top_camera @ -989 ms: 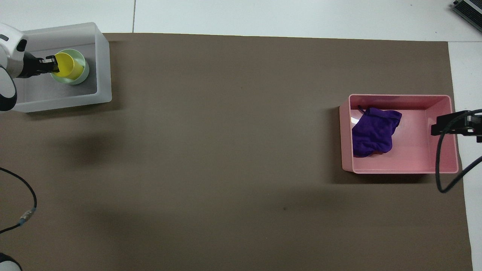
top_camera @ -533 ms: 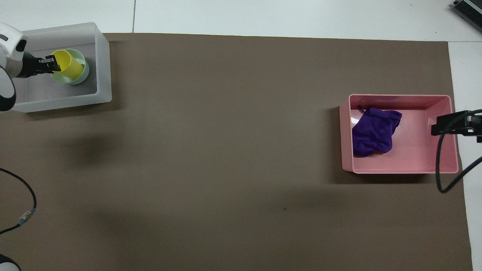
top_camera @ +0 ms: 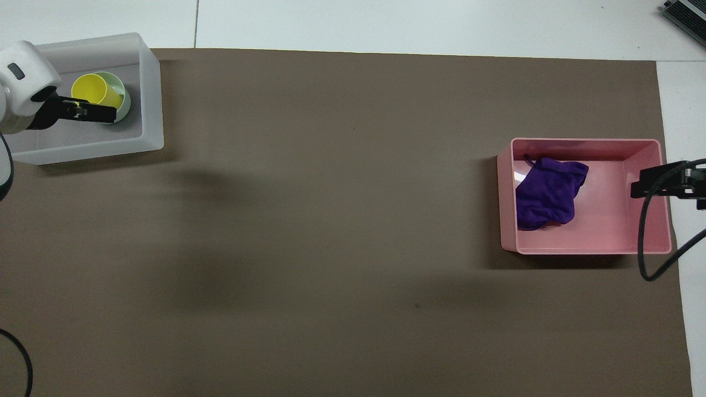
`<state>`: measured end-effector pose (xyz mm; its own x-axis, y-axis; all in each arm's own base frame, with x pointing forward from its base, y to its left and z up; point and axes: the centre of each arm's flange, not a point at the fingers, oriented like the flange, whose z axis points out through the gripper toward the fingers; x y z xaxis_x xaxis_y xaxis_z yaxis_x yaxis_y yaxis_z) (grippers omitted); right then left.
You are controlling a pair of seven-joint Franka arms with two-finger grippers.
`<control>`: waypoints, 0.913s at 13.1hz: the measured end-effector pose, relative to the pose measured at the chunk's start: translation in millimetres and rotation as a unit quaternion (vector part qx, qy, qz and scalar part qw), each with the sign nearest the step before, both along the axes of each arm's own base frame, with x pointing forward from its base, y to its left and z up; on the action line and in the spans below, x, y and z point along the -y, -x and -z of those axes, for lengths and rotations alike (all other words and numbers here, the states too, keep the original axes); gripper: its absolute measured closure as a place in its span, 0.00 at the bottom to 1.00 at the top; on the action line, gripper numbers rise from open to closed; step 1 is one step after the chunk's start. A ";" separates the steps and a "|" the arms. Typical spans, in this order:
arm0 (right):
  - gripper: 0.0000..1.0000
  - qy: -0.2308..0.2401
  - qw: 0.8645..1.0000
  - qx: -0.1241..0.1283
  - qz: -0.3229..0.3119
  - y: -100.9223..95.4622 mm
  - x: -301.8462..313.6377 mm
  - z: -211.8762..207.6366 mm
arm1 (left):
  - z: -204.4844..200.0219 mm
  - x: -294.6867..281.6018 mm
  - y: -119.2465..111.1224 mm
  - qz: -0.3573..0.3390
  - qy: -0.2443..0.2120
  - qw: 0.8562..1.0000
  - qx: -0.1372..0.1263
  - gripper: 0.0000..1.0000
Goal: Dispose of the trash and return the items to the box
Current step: 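Open the left gripper and withdraw it from the clear bin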
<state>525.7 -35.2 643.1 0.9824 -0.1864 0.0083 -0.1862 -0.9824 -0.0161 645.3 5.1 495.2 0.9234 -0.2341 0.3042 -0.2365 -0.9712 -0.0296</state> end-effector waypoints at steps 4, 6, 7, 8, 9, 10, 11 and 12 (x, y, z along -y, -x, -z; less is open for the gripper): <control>0.00 0.000 1.000 -0.001 0.000 0.0 -0.1 1.1 | -61.4 21.4 52.2 0.024 -0.004 0.998 -0.052 0.00; 0.00 0.000 1.000 -0.002 0.000 0.1 -0.2 2.3 | -88.7 24.7 73.7 0.034 -0.026 0.997 -0.064 0.00; 0.00 0.000 1.000 -0.003 0.000 0.1 -0.3 2.5 | -102.5 26.0 77.8 0.037 -0.035 0.997 -0.063 0.00; 0.00 0.000 1.000 -0.003 0.000 0.1 -0.4 2.8 | -116.9 28.1 78.4 0.038 -0.037 0.997 -0.063 0.00; 0.00 0.000 1.000 -0.003 0.000 0.1 -0.5 2.8 | -126.9 29.0 78.4 0.038 -0.038 0.996 -0.069 0.00; 0.00 0.000 1.000 -0.003 -0.001 0.1 -0.6 2.9 | -134.3 28.9 78.7 0.038 -0.038 0.995 -0.081 0.00; 0.00 0.000 1.000 -0.003 -0.001 0.1 -0.7 2.9 | -139.6 28.9 78.6 0.038 -0.038 0.994 -0.093 0.00; 0.00 0.000 1.000 -0.003 -0.001 0.1 -0.7 2.9 | -142.7 29.3 79.0 0.039 -0.038 0.993 -0.101 0.00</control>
